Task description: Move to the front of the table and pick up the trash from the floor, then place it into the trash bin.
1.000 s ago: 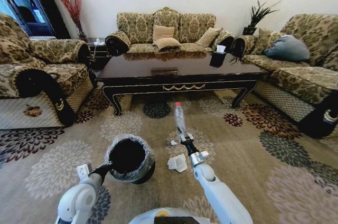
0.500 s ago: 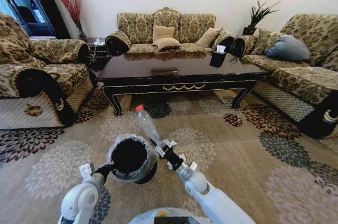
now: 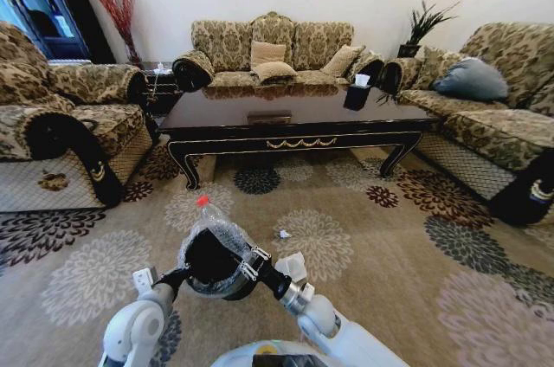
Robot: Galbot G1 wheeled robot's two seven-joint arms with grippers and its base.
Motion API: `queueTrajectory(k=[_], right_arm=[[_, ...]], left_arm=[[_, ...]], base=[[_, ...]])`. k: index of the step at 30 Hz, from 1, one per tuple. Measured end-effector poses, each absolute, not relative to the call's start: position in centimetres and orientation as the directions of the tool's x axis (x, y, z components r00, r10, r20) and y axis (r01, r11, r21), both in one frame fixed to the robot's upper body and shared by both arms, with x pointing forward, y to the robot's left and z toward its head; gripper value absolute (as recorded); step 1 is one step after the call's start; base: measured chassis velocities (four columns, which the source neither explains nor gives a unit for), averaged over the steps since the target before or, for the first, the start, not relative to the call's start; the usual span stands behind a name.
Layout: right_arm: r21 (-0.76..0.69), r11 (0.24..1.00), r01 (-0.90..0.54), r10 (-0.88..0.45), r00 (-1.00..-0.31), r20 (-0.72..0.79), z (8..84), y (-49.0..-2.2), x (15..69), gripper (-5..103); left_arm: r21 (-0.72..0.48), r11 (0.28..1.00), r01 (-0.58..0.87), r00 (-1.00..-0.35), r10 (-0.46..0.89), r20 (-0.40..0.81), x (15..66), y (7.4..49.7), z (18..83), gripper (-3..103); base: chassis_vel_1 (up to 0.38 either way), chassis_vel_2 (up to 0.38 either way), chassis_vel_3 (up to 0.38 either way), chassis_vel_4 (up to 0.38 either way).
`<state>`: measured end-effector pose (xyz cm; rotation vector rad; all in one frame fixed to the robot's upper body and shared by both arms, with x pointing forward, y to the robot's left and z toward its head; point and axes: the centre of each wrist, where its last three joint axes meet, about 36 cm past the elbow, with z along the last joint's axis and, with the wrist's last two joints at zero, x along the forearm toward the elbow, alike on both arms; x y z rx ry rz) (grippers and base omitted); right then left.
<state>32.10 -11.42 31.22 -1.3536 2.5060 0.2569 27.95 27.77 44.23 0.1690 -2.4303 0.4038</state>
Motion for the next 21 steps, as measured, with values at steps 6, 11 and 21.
queueTrajectory(k=[6, 11, 21], right_arm=[[0.032, 0.539, -0.842, -0.782, -0.515, -0.351, 31.2, -9.7, 32.8, 30], [0.015, 0.537, -0.843, -0.788, -0.508, -0.348, 30.4, -9.2, 33.2, 30], [-0.004, 0.541, -0.841, -0.792, -0.509, -0.337, 29.2, -9.0, 32.9, 29]], left_arm=[[-0.264, 0.940, -0.217, -0.780, -0.004, 0.626, 27.9, 27.2, 44.5, 2], [-0.270, 0.938, -0.216, -0.780, 0.001, 0.626, 27.9, 27.1, 44.5, 2], [-0.270, 0.938, -0.216, -0.779, 0.001, 0.627, 28.2, 27.2, 44.3, 2]], base=[[0.000, 0.000, 0.000, 0.000], [0.000, 0.000, 0.000, 0.000], [0.000, 0.000, 0.000, 0.000]])
